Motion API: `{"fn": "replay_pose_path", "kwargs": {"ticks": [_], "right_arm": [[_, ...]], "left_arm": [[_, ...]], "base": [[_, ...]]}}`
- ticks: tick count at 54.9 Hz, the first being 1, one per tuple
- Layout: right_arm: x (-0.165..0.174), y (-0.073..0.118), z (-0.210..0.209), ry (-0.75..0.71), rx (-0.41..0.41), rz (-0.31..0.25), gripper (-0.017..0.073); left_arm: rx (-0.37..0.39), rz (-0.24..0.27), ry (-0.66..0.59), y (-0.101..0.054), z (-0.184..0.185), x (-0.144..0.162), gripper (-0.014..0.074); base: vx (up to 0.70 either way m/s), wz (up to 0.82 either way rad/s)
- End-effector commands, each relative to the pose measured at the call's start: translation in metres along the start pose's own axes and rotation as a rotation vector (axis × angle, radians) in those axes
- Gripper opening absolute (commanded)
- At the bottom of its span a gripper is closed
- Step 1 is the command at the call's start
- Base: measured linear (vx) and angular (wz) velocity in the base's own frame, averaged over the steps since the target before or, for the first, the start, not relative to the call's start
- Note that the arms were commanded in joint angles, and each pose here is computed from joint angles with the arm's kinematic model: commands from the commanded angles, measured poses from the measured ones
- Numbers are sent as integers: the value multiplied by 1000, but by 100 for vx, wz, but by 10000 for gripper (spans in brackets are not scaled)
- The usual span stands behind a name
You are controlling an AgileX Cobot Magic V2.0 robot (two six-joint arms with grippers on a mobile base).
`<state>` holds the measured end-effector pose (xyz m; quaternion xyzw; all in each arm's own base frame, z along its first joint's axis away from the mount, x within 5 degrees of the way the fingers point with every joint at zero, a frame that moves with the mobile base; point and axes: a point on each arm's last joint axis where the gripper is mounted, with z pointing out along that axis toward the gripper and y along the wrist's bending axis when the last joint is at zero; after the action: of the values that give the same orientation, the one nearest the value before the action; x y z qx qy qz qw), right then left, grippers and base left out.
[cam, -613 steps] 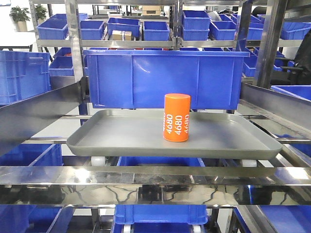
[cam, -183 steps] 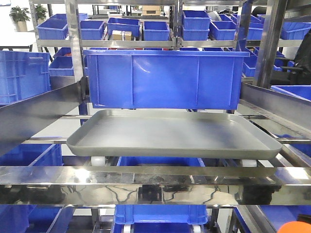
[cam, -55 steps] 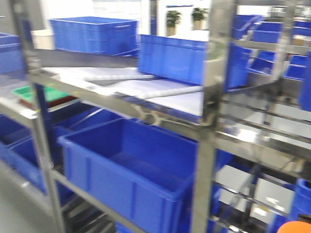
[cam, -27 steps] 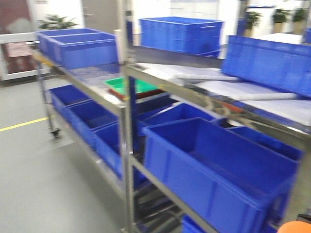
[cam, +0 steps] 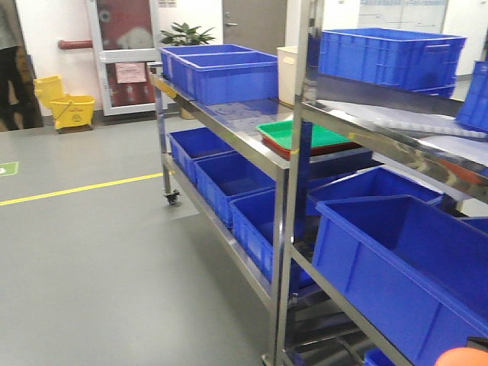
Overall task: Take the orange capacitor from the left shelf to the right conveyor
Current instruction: 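Drive the base to the round green conveyor holding the cylinder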
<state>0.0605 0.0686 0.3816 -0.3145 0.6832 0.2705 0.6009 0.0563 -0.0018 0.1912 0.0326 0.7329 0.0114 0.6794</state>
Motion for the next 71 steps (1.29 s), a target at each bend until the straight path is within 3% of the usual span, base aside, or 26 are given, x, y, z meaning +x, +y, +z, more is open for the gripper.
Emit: {"fn": "replay_pose_path", "kwargs": {"ticks": [1, 71], "right_arm": [[-13, -3, -2, -82, 34, 9, 327], [-13, -3, -2, -84, 36, 9, 327]], "left_arm": [[-1, -5, -63, 0, 1, 3, -6], [-1, -5, -63, 0, 1, 3, -6]], "base": [[-2, 24], [8, 32]]}}
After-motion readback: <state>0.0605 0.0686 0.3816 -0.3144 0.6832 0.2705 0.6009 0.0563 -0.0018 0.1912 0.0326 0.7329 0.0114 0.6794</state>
